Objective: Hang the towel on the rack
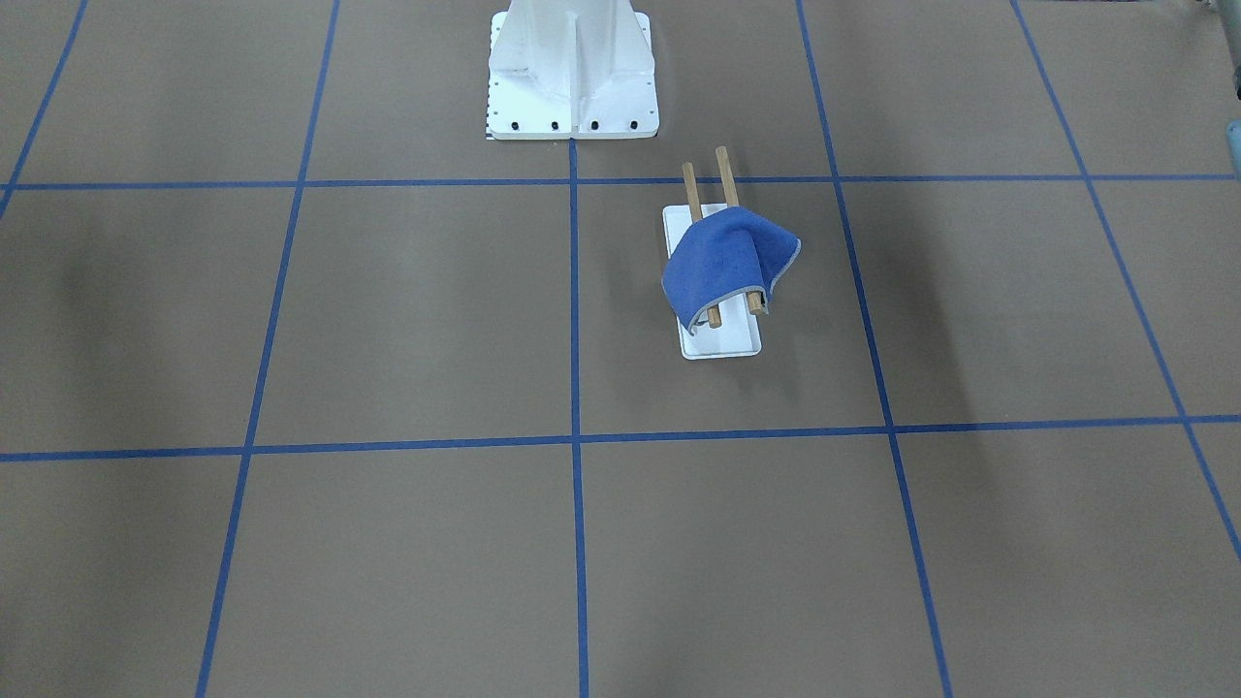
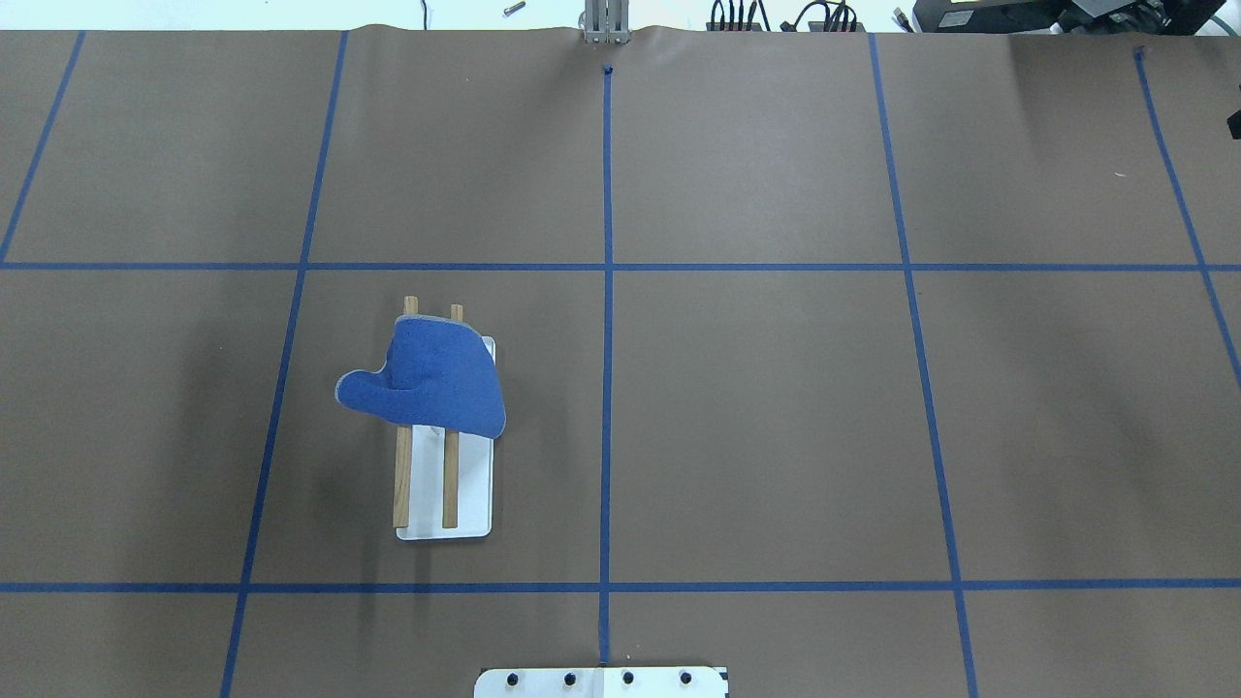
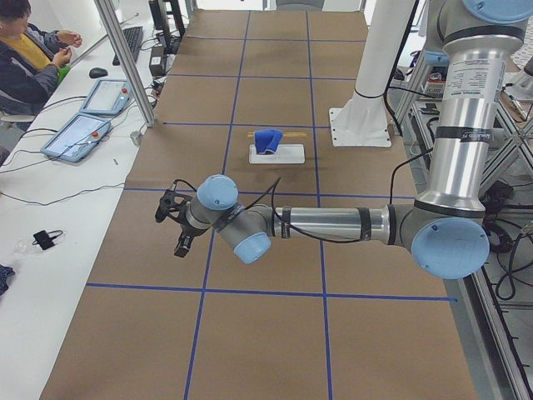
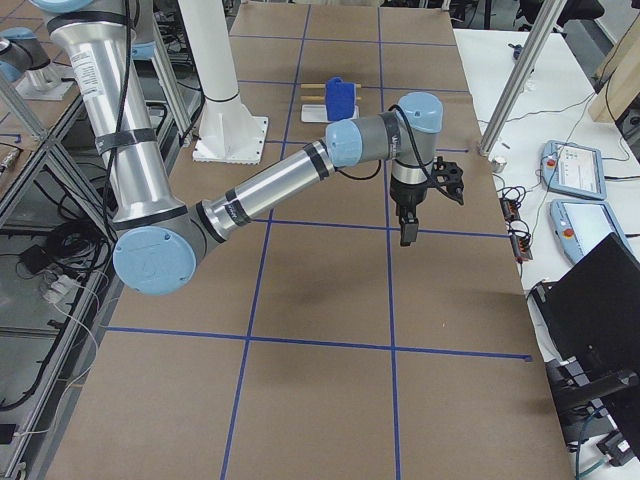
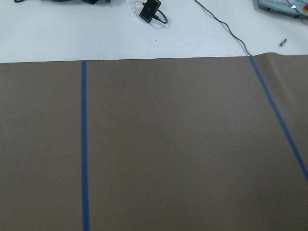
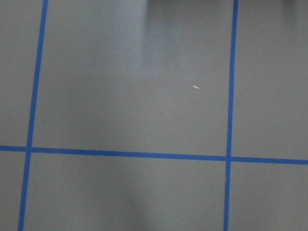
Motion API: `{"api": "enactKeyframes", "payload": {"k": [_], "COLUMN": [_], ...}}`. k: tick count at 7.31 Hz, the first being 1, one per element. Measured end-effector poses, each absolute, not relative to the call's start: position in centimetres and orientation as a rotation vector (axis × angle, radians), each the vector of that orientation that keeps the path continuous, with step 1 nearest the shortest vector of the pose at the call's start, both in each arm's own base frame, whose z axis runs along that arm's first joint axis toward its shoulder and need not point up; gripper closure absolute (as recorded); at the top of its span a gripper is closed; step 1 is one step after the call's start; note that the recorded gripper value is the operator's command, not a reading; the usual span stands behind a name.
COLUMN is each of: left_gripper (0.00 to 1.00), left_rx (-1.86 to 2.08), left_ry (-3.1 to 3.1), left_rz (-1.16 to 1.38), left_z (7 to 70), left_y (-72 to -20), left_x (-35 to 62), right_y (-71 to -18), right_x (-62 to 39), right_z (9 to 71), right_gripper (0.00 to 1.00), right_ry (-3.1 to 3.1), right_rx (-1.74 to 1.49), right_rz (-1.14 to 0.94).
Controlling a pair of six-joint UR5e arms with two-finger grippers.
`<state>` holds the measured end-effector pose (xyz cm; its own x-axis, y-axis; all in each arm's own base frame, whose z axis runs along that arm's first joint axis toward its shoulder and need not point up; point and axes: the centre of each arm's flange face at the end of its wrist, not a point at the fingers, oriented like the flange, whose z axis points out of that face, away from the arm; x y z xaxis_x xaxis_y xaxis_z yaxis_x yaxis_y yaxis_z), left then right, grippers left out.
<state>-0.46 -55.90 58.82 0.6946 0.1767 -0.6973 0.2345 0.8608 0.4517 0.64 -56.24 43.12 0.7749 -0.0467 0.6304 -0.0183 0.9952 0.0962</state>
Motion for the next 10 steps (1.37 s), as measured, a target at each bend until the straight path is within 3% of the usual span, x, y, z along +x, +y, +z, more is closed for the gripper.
{"api": "enactKeyframes", "payload": {"k": [3,7,10], "left_gripper": [0.02,0.02,0.02], "left_rx": [0.439,0.174,0.145], "left_ry": [0.68,0.746,0.818], "left_rz": [0.13,0.137,0.142], "left_z": [61.4,56.4,57.3], "left_y": [-55.9,-55.3,-53.4], "left_x": [-3.8,-3.8,-3.6], "right_y": [-55.6,-53.9,-53.6], "right_x": [2.3,2.7,2.8], "right_z": [46.9,52.3,55.2], "right_gripper": [0.0,0.0,0.0], "right_ry": [-0.669,-0.666,-0.665], "right_rx": [0.069,-0.009,-0.05], "right_rz": [-0.049,-0.067,-0.089]}}
